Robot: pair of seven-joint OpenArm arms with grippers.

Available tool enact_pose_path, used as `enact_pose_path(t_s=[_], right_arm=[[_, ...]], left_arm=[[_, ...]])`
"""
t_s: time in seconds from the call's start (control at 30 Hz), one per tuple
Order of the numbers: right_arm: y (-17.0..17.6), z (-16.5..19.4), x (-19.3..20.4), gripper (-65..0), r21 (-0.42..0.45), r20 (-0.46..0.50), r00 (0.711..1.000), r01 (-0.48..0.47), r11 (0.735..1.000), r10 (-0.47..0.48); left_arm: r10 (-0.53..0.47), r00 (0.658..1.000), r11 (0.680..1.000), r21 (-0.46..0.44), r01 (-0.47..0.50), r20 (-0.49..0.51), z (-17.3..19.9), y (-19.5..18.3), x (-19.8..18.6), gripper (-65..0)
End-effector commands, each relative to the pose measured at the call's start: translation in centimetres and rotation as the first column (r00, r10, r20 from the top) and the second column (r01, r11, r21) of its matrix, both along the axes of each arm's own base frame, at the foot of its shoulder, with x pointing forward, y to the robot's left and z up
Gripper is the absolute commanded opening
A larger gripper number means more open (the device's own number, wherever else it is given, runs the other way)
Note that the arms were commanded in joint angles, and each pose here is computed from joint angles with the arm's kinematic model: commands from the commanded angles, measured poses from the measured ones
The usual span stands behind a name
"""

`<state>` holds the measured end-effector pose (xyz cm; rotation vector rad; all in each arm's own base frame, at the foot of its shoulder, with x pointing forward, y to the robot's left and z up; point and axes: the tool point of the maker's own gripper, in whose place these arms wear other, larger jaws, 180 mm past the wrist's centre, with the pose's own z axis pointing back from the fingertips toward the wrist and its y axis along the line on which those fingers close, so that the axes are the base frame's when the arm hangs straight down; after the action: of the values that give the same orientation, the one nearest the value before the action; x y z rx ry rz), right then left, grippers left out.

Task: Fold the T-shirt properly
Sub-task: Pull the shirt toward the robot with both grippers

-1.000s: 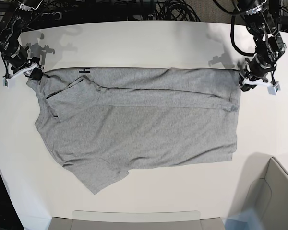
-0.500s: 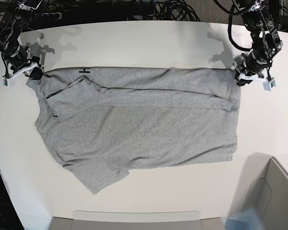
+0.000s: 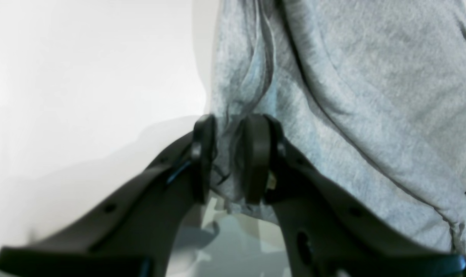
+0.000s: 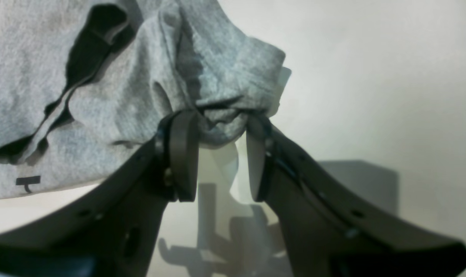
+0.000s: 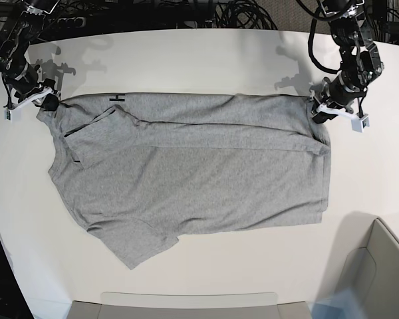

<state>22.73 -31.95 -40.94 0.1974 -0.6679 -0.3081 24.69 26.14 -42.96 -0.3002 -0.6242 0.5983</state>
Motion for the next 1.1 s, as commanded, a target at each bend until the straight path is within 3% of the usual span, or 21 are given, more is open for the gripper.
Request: enact_pose_path(t_s=[0.0, 0.07, 0.17, 0.27, 0.37, 0.4, 0.63, 0.83, 1.07], right_arm=[[-0.5, 0.7, 0.4, -43.4, -0.021, 0.009, 1.000, -0.010, 1.000, 0.010], [-0.4, 0.6, 0.4, -43.4, -0.020, 0.009, 1.000, -0.011, 1.000, 0.011], [-0.4, 0.6, 0.4, -44.4, -0.018, 0.008, 1.000, -0.010, 1.000, 0.011], [0.2, 0.4, 0.6, -52.3, -0.017, 0.001, 0.999, -0.034, 0.999, 0.034], [0.7, 0.1, 0.7, -64.0, -0.016, -0.008, 0.999, -0.052, 0.998, 0.052], [0.8, 0.2, 0.7, -65.0, -0.017, -0.006, 0.998, -0.056, 0.998, 0.056], [0.6, -0.4, -0.5, -65.0, -0.018, -0.033, 0.998, -0.051, 0.999, 0.050], [0.7, 1.0, -1.1, -65.0, -0.069, -0.019, 0.997, -0.082, 0.994, 0.081], [-0.2, 1.1, -2.3, -65.0, -0.100, -0.050, 0.994, -0.099, 0.990, 0.094]], left_arm=[[-0.007, 1.000, 1.000, 0.015, 0.007, -0.003, 0.2, 0.3, 0.0, -50.0], [-0.007, 1.000, 1.000, 0.015, 0.007, -0.004, 0.2, 0.3, 0.0, -52.8], [-0.007, 1.000, 1.000, 0.015, 0.007, -0.005, 0.2, 0.3, 0.0, -63.1], [-0.001, 1.000, 1.000, 0.009, 0.001, -0.023, -0.4, 0.4, -0.3, -65.0], [0.004, 0.999, 1.000, 0.005, -0.004, -0.039, -1.0, 0.6, -0.7, -65.0], [0.009, 0.999, 1.000, 0.007, -0.009, -0.035, -0.8, 0.8, -0.6, -65.0], [0.010, 0.999, 1.000, 0.011, -0.009, -0.051, -1.1, 0.9, -1.5, -65.0], [0.053, 0.999, 0.997, 0.053, -0.052, -0.010, 0.9, 3.0, -2.0, -65.0], [0.037, 0.997, 0.999, 0.041, -0.034, -0.070, 0.1, 2.7, -3.8, -65.0]])
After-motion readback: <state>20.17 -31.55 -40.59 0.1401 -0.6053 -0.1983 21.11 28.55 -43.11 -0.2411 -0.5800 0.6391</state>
